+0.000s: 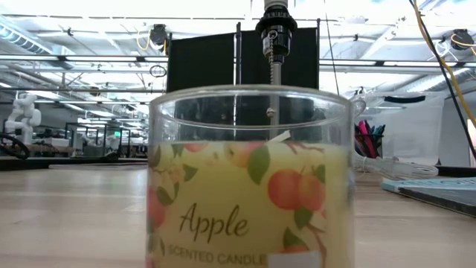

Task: Screw lightbulb
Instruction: Insert the white lightbulb into the brown lamp

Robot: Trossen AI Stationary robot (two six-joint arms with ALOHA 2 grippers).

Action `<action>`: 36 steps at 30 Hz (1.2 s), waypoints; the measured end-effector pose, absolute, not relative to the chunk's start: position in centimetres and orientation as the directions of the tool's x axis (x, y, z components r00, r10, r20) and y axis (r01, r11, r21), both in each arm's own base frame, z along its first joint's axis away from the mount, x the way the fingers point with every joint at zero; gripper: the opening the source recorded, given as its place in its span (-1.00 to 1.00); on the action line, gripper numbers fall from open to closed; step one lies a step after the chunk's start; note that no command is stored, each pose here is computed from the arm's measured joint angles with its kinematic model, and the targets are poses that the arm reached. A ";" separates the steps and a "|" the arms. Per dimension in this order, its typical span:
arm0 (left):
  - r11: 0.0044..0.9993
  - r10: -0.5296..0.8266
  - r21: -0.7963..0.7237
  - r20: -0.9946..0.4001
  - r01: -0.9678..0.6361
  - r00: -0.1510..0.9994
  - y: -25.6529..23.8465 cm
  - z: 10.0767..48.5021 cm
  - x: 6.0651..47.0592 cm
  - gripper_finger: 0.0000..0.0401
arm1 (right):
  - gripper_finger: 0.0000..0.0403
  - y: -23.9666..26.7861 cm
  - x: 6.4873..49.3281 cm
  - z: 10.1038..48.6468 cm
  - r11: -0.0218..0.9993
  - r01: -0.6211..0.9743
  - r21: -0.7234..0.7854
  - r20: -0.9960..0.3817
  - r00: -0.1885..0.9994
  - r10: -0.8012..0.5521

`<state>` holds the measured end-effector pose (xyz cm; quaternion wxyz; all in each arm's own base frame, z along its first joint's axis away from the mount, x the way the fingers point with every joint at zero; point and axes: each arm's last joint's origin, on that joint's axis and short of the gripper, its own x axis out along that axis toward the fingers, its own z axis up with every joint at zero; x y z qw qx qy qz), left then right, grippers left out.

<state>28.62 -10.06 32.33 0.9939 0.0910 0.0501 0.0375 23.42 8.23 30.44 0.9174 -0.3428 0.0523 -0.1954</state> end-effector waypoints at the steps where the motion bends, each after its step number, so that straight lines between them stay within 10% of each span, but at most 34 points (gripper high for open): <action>1: 0.981 0.088 0.183 -0.095 -0.070 0.992 -10.0 32.2 28.8 -1.00 | -1.00 8.2 23.5 30.4 0.690 0.319 -0.650 0.038 0.920 -0.389; 36: 0.958 0.282 0.095 -0.156 -0.270 0.947 -4.0 31.4 30.3 -1.00 | -1.00 11.4 22.2 30.1 0.772 0.175 -0.612 0.013 0.977 -0.212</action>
